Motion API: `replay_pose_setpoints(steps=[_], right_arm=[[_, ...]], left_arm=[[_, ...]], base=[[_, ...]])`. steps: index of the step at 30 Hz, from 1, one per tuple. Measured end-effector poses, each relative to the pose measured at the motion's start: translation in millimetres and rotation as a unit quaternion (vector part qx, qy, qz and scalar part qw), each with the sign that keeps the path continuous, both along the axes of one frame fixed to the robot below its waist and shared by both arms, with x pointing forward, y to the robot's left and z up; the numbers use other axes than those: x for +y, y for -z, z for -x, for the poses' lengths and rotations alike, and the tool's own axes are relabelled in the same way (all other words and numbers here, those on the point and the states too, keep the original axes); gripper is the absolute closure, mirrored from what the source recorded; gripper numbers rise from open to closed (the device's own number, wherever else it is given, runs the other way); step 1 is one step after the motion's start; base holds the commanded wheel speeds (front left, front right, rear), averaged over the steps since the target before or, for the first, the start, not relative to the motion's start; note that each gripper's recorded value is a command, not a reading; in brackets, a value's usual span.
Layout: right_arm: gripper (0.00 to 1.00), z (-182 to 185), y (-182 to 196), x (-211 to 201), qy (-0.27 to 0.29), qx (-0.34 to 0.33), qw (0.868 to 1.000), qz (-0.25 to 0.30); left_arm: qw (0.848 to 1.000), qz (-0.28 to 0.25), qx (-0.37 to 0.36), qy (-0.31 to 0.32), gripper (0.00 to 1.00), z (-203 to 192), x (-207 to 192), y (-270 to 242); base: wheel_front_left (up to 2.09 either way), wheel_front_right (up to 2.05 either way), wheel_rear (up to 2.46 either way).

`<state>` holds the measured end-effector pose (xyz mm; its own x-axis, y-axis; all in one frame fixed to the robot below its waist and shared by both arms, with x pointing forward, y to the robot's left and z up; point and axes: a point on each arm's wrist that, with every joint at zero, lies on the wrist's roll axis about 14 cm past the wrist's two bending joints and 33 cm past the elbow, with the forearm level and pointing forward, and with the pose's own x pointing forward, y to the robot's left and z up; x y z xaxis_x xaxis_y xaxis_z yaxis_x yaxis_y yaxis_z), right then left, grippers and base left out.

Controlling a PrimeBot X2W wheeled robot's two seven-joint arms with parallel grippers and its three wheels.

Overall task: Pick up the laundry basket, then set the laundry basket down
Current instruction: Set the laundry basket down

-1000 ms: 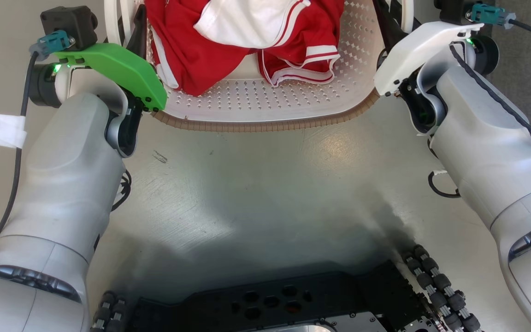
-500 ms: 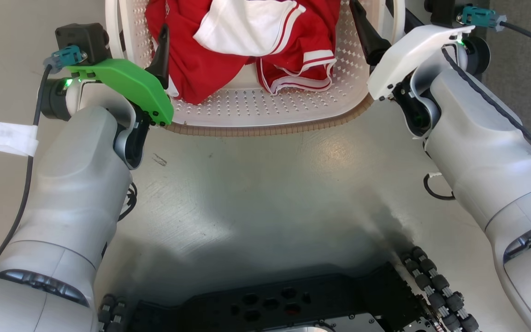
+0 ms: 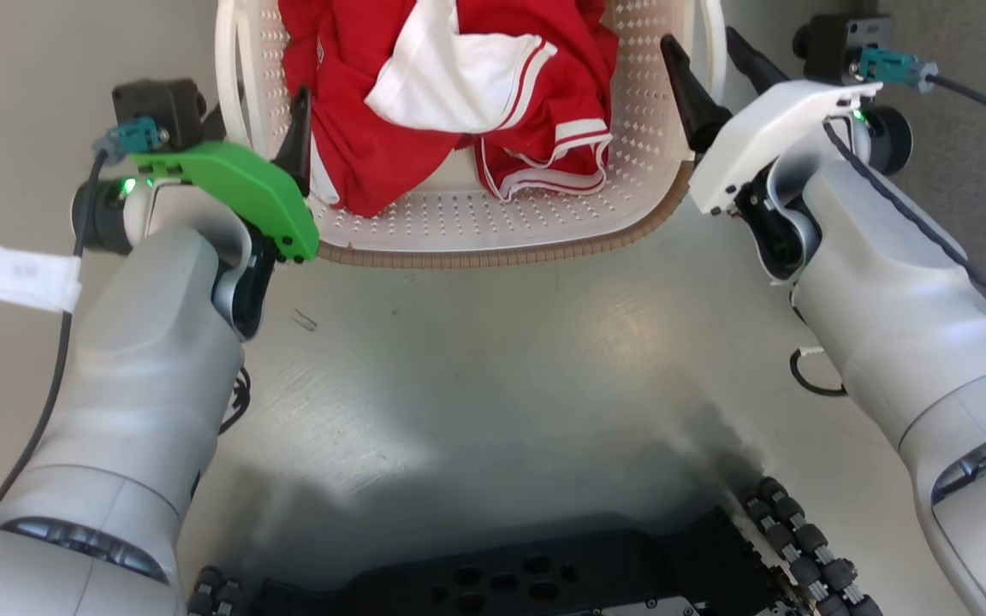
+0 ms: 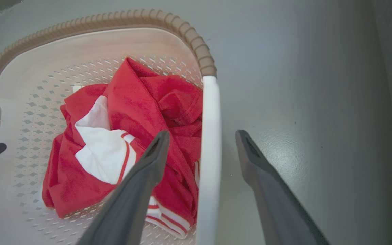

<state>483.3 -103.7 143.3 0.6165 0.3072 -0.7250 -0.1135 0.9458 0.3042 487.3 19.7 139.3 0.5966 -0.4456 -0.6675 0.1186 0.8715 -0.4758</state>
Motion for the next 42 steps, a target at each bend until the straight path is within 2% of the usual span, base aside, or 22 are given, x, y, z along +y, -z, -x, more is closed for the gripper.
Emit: replay_pose_setpoints(steps=[14, 23, 29, 42], right_arm=[[0.00, -8, -50, -7, 0.015, -0.044, 0.999, 0.001], [0.00, -11, -96, -11, 0.025, -0.089, 0.996, -0.004], [0.00, -22, -138, -16, 0.029, -0.141, 0.990, -0.007], [0.00, -17, -223, -10, 0.033, -0.242, 0.969, -0.028]], left_arm=[[0.999, -0.012, -0.036, -0.009, 0.00, -5, 14, -44], [0.995, -0.004, -0.102, -0.018, 0.00, -23, 17, -100], [0.986, 0.006, -0.161, -0.029, 0.00, -39, 21, -149], [0.969, 0.019, -0.242, -0.054, 0.00, -24, 34, -228]], base=[[0.00, 0.00, 0.00], [0.00, 0.00, 0.00], [0.00, 0.00, 0.00], [0.00, 0.00, 0.00]])
